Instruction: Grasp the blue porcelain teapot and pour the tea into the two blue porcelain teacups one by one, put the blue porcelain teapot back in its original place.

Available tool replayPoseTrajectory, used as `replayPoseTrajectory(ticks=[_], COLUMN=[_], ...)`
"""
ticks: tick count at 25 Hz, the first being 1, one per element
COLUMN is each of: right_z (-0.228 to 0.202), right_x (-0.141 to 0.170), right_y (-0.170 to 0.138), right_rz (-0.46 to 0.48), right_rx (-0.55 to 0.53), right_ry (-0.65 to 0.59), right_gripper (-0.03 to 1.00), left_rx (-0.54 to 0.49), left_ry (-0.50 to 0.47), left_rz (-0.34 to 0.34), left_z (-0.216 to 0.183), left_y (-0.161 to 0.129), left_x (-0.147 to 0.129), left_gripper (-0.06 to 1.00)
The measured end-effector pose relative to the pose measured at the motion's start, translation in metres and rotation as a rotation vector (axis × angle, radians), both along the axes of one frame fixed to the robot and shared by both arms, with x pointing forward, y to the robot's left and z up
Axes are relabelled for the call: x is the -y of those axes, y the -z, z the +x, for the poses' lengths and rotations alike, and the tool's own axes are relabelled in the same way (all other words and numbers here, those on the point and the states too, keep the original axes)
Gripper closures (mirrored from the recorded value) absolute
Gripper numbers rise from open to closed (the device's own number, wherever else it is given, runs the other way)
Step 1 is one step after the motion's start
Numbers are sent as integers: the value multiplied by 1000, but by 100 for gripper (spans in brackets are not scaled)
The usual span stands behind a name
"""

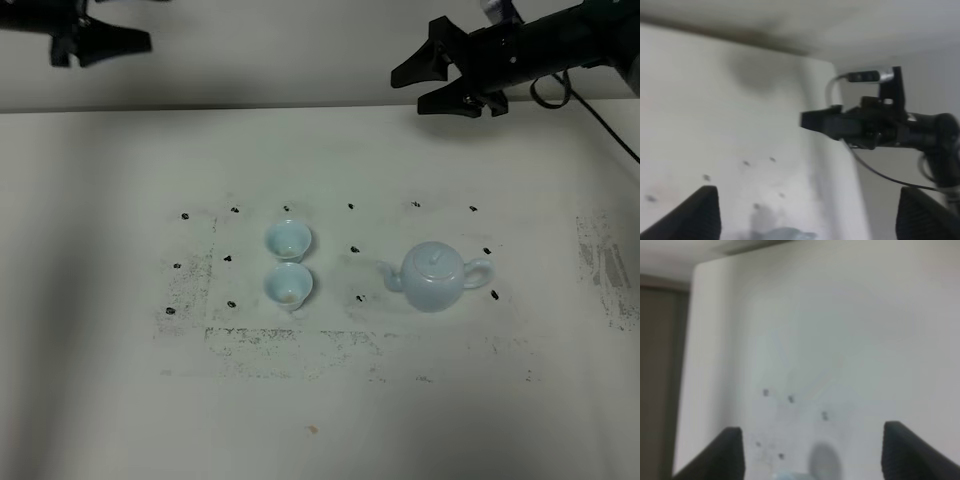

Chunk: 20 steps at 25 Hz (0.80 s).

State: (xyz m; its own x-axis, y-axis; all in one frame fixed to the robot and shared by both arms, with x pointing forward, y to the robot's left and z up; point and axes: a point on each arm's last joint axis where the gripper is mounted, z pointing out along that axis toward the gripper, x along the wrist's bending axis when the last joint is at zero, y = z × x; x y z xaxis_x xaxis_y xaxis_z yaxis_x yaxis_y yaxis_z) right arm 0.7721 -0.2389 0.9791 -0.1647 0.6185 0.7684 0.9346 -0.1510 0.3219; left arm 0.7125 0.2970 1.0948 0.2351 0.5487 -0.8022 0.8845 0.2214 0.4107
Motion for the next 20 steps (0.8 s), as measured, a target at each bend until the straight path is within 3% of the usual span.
replayPoseTrajectory(ticks=[6, 9, 13, 20], right_z=[-5, -6, -6, -6], right_x=[11, 12, 12, 12], right_y=[-23, -24, -25, -26], right_rz=[-91, -107, -110, -109], right_rx=[50, 54, 55, 57], right_ry=[8, 6, 7, 7], right_gripper=[41, 41, 41, 41], left_rx=[221, 288, 291, 274], left_ry=[-121, -172, -189, -121], left_rz=[367, 493, 581, 655], left_z=[-91, -146, -216, -299], left_y=[-125, -160, -164, -117], left_x=[-8, -5, 0, 17], left_gripper=[26, 26, 26, 26])
